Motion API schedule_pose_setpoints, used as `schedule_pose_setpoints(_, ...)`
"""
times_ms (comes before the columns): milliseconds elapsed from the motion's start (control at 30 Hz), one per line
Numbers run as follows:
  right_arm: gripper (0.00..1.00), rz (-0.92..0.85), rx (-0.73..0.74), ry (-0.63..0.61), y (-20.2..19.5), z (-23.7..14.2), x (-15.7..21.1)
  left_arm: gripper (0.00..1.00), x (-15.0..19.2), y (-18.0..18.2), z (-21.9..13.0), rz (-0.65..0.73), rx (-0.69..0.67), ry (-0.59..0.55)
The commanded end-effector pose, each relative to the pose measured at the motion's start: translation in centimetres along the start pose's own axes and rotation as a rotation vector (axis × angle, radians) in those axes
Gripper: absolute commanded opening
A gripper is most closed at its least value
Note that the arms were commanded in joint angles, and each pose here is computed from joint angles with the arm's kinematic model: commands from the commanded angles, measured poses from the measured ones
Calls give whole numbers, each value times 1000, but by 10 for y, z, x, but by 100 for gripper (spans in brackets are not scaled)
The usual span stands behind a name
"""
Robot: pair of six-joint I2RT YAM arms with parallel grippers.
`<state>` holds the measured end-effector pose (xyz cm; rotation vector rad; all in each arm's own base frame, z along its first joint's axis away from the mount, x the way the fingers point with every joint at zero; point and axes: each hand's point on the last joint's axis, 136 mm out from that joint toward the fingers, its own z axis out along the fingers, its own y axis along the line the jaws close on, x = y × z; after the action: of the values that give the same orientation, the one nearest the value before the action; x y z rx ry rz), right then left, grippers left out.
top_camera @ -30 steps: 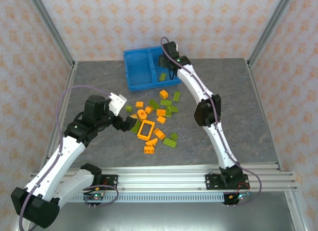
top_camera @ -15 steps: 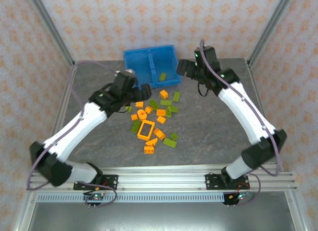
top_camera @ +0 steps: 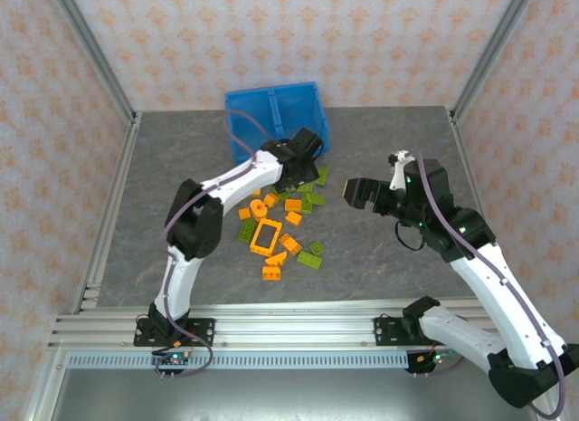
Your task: Sort the legos into containers by color
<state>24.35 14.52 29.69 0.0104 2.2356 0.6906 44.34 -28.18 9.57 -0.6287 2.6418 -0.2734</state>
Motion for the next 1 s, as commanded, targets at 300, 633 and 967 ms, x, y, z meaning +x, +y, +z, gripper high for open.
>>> schedule_pose_setpoints(300,99,-34,11,-19,-1,-19,0,72,-37,-5,33,-142,-101,-133)
schedule_pose_setpoints(633,99,-43,25,-31,-3,-19,-3,65,-40,-2,65,-99,-126,-105)
schedule_pose_setpoints(967,99,-31,42,-31,-5,-22,-3,44,-43,5,71,-67,-159,-114)
